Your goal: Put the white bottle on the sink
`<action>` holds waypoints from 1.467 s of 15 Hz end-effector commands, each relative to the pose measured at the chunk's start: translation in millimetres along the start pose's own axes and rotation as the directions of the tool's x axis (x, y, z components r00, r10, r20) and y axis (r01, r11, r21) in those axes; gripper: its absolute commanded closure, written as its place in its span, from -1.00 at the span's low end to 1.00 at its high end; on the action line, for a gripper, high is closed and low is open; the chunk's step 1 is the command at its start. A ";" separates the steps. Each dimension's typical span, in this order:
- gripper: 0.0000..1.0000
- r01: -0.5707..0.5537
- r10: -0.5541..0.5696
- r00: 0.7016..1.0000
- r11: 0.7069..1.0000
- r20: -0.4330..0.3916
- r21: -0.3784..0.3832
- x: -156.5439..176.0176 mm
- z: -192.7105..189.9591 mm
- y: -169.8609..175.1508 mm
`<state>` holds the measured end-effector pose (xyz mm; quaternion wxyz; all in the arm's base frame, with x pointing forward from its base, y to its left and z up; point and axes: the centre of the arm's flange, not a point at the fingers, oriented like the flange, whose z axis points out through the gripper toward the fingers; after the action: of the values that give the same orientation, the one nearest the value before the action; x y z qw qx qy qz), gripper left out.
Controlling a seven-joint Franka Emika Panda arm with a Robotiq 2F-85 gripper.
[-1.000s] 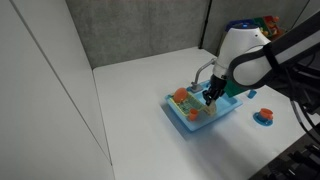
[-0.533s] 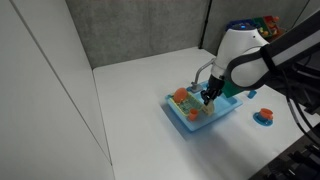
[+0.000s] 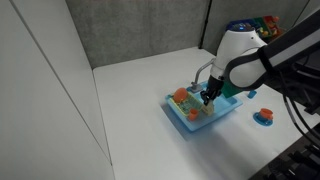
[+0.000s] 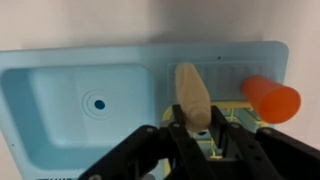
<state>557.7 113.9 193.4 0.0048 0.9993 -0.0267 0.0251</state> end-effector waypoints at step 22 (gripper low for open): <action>-1.00 -0.030 0.028 0.996 0.999 -0.082 -0.022 15.6 -76.8 18.4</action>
<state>570.8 103.2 240.4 0.0020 0.9973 -0.0364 0.0631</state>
